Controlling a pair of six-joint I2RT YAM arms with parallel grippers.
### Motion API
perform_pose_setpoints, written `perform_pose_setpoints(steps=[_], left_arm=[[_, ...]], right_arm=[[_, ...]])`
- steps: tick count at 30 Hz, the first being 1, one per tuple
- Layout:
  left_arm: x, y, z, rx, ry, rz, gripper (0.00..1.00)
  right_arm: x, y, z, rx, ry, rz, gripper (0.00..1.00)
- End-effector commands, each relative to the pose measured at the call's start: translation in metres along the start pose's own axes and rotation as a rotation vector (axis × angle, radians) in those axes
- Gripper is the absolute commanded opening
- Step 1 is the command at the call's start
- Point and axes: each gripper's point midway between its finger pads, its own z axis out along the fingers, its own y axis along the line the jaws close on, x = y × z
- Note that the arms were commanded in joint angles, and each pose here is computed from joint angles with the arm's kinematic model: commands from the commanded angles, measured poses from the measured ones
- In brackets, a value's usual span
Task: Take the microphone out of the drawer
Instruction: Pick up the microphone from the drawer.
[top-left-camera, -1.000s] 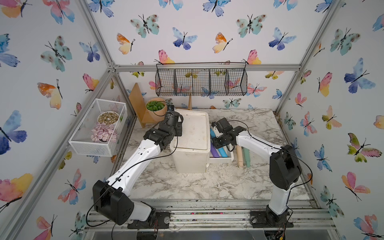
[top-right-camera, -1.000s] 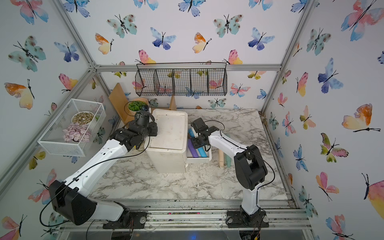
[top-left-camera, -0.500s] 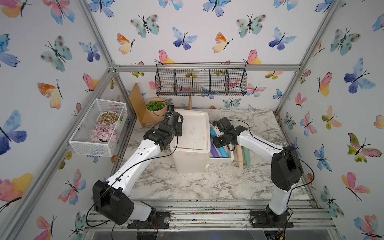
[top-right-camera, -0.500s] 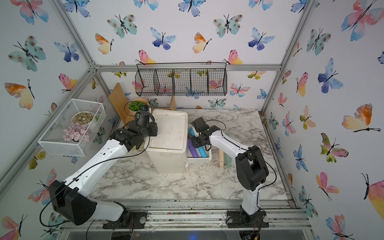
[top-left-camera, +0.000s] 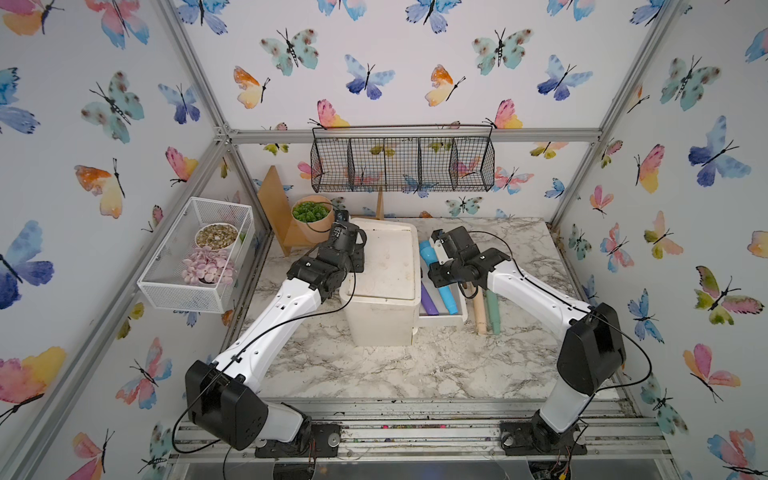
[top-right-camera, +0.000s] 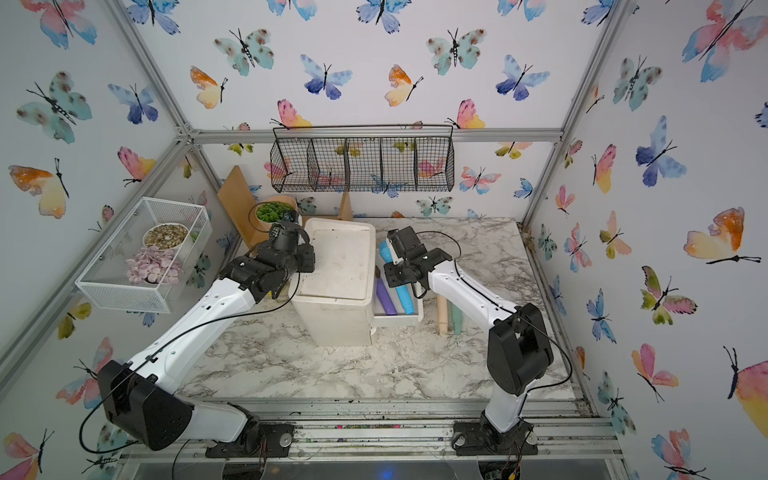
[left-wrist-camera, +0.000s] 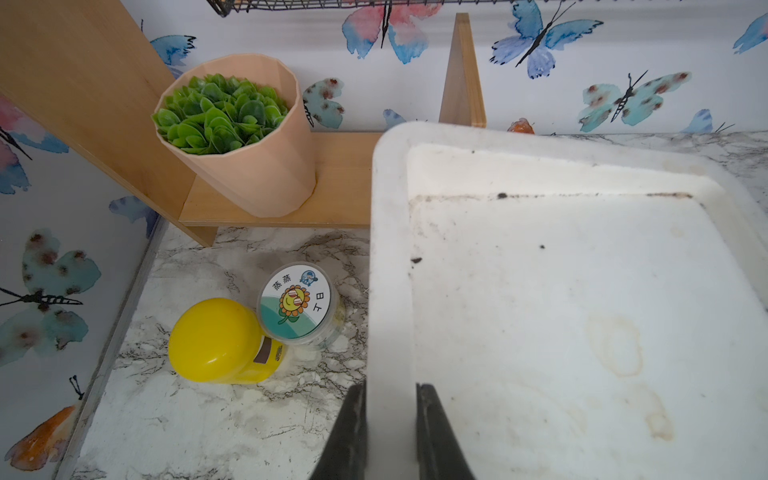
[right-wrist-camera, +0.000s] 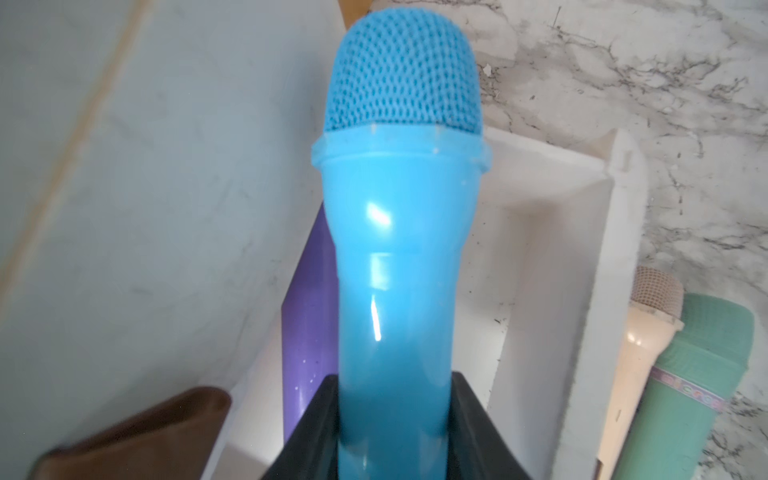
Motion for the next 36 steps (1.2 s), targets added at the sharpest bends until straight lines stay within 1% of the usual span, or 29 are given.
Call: perform_pose_setpoints(steps=[1, 5, 9, 15, 18, 23, 28, 36], left_arm=[[0.019, 0.011, 0.006, -0.054, 0.049, 0.065, 0.00], [0.017, 0.012, 0.005, -0.054, 0.046, 0.064, 0.00], [0.017, 0.012, 0.005, -0.056, 0.045, 0.066, 0.00], [0.016, 0.012, 0.006, -0.059, 0.044, 0.072, 0.00], [0.016, 0.012, 0.006, -0.060, 0.045, 0.072, 0.00], [0.017, 0.012, 0.007, -0.062, 0.046, 0.073, 0.00], [0.018, 0.012, 0.007, -0.063, 0.050, 0.075, 0.00], [0.018, 0.013, 0.006, -0.064, 0.050, 0.073, 0.00]], right_arm=[[-0.029, 0.001, -0.022, -0.006, -0.098, 0.019, 0.21], [-0.040, 0.004, -0.034, -0.023, -0.136, 0.023, 0.20], [-0.053, 0.001, -0.051, -0.006, -0.194, 0.024, 0.20], [-0.065, -0.011, -0.071, 0.066, -0.243, -0.001, 0.20], [-0.066, -0.021, -0.078, 0.128, -0.251, -0.020, 0.21], [-0.060, -0.047, -0.084, 0.268, -0.234, -0.055, 0.21], [-0.052, -0.074, -0.087, 0.358, -0.209, -0.057, 0.21], [-0.034, -0.122, -0.086, 0.383, -0.185, 0.027, 0.21]])
